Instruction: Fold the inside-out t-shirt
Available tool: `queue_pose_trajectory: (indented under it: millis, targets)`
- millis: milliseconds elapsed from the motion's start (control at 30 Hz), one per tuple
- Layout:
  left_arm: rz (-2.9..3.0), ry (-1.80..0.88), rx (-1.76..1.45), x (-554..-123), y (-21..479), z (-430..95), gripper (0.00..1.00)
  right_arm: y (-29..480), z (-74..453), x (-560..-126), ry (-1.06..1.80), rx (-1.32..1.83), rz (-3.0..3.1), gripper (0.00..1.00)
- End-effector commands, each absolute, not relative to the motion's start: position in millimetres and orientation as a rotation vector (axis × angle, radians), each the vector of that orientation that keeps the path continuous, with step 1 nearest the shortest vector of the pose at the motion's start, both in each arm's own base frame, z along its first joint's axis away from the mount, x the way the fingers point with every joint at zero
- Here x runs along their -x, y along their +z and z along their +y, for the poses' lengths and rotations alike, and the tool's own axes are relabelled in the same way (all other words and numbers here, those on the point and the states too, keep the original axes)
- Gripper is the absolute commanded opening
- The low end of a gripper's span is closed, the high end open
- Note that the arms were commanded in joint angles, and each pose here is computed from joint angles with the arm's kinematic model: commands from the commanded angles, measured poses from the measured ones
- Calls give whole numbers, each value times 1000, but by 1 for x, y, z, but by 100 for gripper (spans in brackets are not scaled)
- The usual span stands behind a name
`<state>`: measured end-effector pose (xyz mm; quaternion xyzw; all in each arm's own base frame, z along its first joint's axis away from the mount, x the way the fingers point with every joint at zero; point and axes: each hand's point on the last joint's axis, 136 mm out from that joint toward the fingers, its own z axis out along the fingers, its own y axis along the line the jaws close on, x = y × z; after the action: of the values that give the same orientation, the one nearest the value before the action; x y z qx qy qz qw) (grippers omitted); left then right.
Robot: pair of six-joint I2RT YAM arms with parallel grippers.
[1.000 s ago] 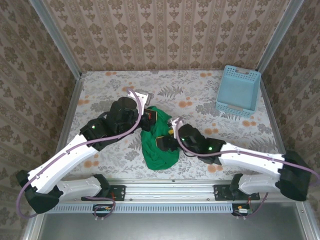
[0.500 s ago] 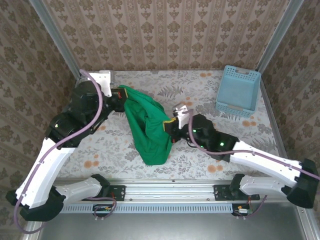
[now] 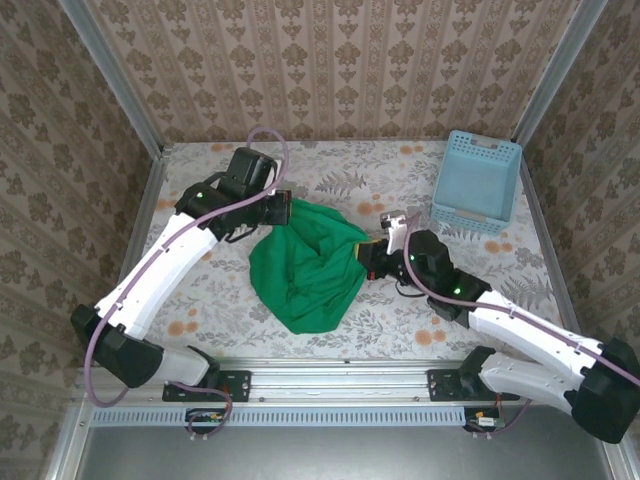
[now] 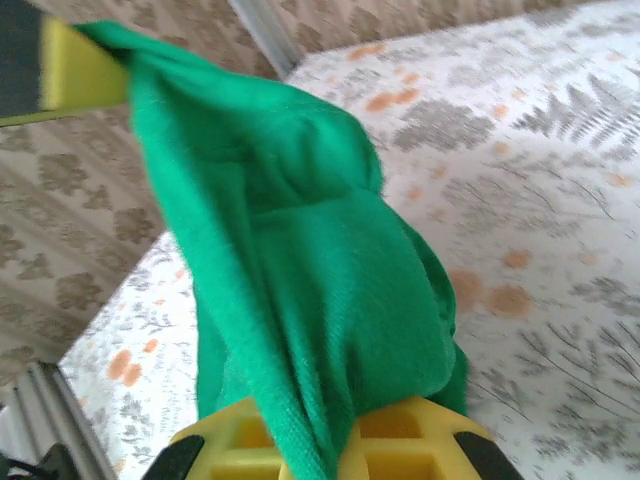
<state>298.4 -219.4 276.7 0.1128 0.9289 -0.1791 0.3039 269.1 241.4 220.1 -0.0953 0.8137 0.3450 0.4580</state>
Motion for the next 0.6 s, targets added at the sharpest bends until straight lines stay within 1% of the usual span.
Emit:
queue_pose_trajectory:
  millis: [0,67,133,267,333,400,433,467,567]
  targets:
    - [2483,-471,-350,-302,271,-220,0,176,234,-271,771,160,2173,0]
    - [2536,-448,-362,-309,251,-224,0,155,226,-276,682,116,2248,0]
    - [2571,-437,-368,-315,235,-228,0,150,224,-278,658,113,2268,0]
    - [2613,-445,-362,-326,216,-233,0,177,248,-268,849,216,2179,0]
    - [2625,-493,-367,-336,216,-243,4,193,252,-265,911,233,2120,0]
    - [2620,-502,-389,-350,218,-254,13,198,240,-272,881,147,2093,0]
    - [2619,-505,-399,-356,220,-259,22,195,227,-279,850,65,2101,0]
    - [2626,-505,-413,-359,220,-264,30,188,213,-286,817,-25,2121,0]
    - [2638,-472,-419,-355,213,-265,43,155,169,-297,704,-291,2205,0]
